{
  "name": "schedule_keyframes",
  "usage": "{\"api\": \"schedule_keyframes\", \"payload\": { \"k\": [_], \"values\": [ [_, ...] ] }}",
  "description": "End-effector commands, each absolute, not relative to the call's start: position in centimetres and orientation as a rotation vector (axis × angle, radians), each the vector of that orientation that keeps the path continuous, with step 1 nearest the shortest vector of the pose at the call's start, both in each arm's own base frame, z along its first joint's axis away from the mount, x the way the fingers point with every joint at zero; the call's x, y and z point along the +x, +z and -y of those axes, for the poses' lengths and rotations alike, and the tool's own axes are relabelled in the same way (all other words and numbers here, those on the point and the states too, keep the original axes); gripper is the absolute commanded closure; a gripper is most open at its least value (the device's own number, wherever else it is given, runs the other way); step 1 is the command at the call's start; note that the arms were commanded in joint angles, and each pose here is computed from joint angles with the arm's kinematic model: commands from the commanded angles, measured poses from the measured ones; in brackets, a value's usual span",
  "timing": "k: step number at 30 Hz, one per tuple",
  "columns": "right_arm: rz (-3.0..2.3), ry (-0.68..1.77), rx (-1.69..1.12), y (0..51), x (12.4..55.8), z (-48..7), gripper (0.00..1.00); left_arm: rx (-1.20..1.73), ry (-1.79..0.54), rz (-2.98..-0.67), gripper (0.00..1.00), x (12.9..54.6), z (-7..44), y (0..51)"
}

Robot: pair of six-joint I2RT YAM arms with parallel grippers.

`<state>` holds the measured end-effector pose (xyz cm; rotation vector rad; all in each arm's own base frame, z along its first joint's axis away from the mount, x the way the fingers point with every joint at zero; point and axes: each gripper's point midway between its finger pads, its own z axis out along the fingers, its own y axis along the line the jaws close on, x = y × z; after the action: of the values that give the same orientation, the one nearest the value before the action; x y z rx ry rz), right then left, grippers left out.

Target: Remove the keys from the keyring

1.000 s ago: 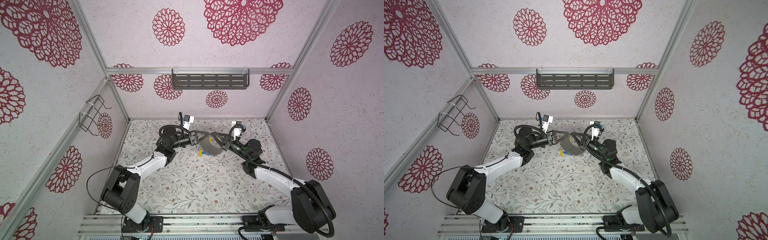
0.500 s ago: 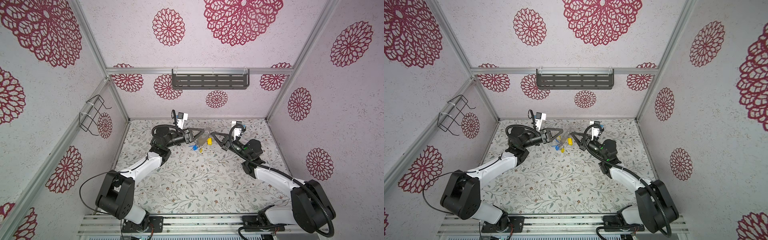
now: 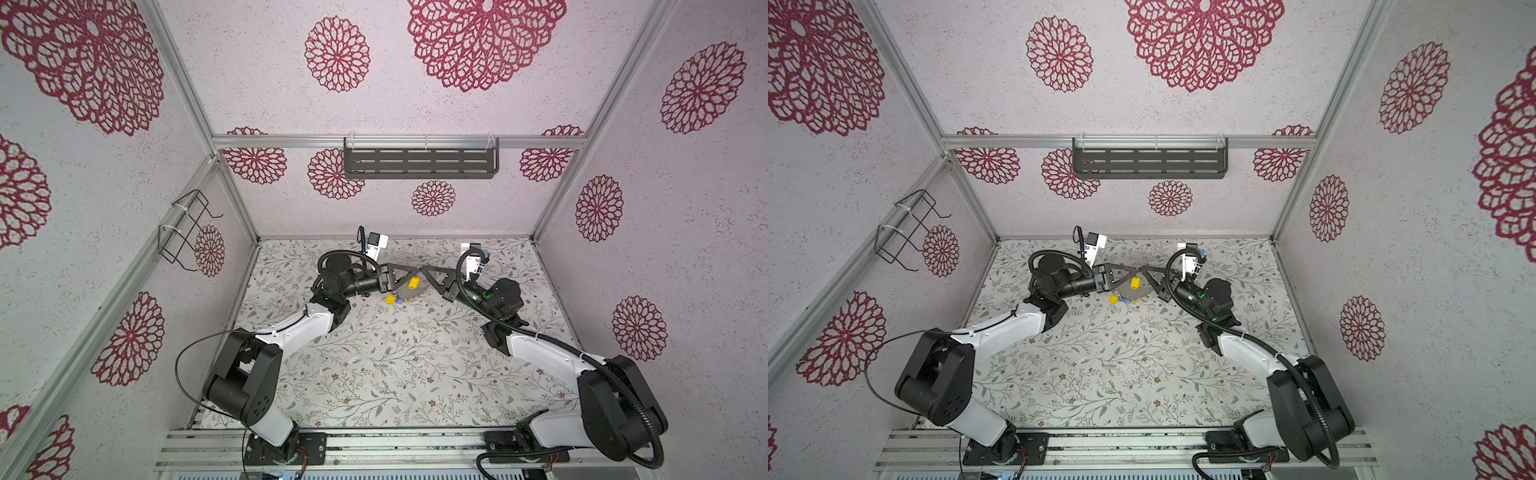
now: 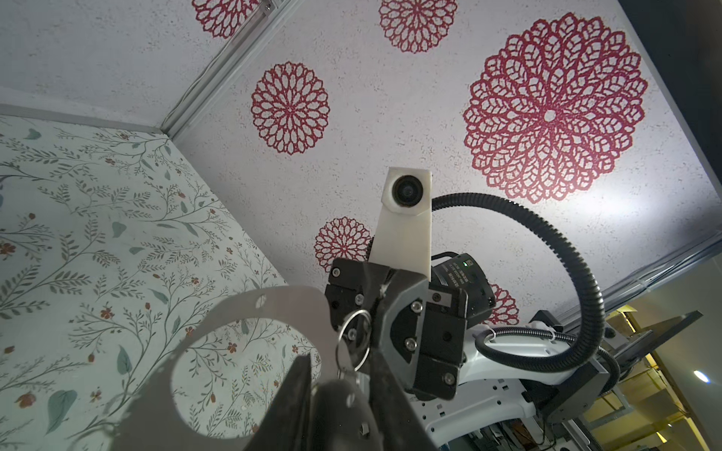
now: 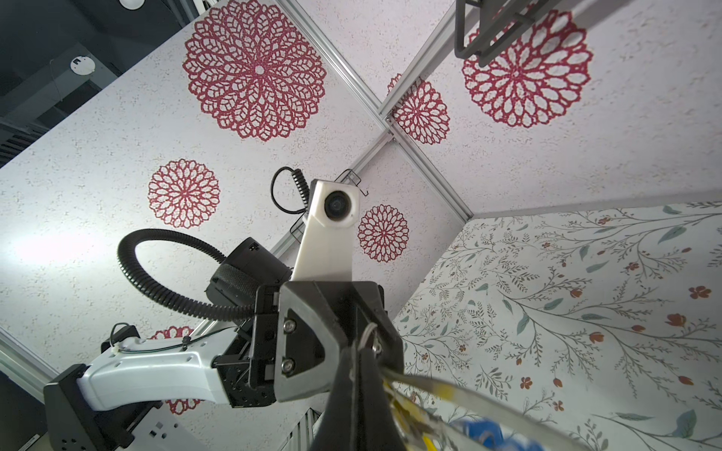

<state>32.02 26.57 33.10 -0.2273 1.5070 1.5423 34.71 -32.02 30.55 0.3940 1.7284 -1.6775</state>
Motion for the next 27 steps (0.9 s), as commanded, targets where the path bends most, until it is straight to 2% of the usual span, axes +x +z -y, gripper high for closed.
{"api": "schedule_keyframes", "payload": {
  "k": [1,13,20,27],
  "values": [
    [-1.372,1.564,-0.296,36.6,30.8,-26.3,1.00,0.437,-1.682,-1.661,0.71,34.6,31.9,32.6],
    [-1.376,1.569,-0.302,36.5,30.8,-26.5,1.00,0.444,-1.654,-1.630,0.64,34.1,29.8,34.4],
    [-1.371,1.580,-0.317,36.8,30.6,-26.8,1.00,0.453,-1.654,-1.671,0.74,34.5,29.7,33.1],
    [-1.372,1.590,-0.332,37.0,30.5,-27.3,1.00,0.476,-1.686,-1.684,0.72,35.0,29.8,32.4]
  ]
}}
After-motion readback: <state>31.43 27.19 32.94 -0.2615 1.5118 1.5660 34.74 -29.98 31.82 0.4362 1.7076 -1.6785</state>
